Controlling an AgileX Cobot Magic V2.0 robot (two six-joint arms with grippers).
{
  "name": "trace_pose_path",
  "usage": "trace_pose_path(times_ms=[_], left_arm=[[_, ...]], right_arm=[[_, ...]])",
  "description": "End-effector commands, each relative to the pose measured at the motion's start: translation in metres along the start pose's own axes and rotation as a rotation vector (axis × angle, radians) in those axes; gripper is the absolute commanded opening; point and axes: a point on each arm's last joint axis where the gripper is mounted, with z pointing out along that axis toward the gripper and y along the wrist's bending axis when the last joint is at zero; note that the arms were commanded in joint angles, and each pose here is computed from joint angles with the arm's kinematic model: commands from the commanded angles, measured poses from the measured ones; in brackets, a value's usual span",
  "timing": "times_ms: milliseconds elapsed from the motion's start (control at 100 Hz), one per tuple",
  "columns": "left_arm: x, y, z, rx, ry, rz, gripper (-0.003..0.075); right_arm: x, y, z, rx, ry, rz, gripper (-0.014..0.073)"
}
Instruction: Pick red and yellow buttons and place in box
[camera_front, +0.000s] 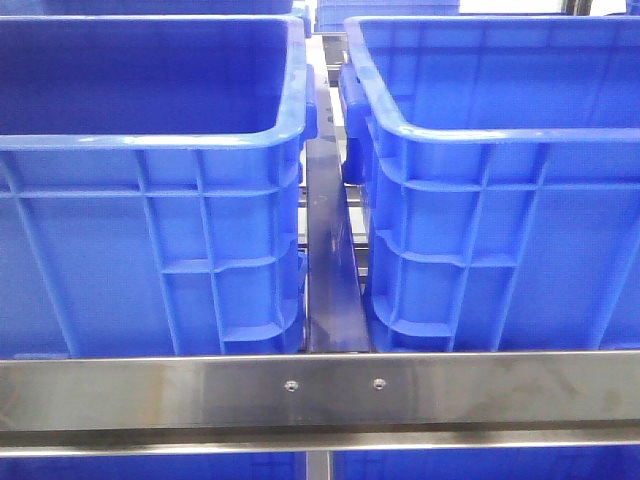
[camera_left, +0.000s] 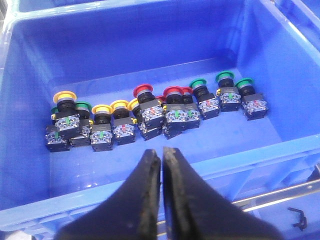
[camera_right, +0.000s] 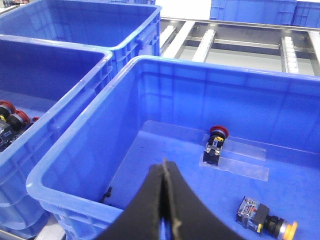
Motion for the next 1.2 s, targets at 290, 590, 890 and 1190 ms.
trace_pose_path(times_ms=[290,590,890,1190], left_arm=[[-0.014,0.0,-0.004,-0.001,-0.093,-0.011,-0.0019],[-0.014,0.0,-0.004,-0.001,-0.093,-0.011,-0.0019],[-0.014,0.0,-0.004,-0.001,-0.093,-0.011,-0.0019],[-0.014,0.0,-0.004,-0.001,-0.093,-0.011,-0.0019]], right_arm=[[-0.01,-0.001,-0.001,0.017,-0.045,0.009,-0.0064],[-0.011,-0.004,-0.001,0.041,-0.059,0.009,-0.0064],[-0.011,-0.011,-0.003,0.127,-0.058,0.008,-0.0064],[-0.007,-0.016,-0.019,0.247,-0.05,0.02,-0.0064]])
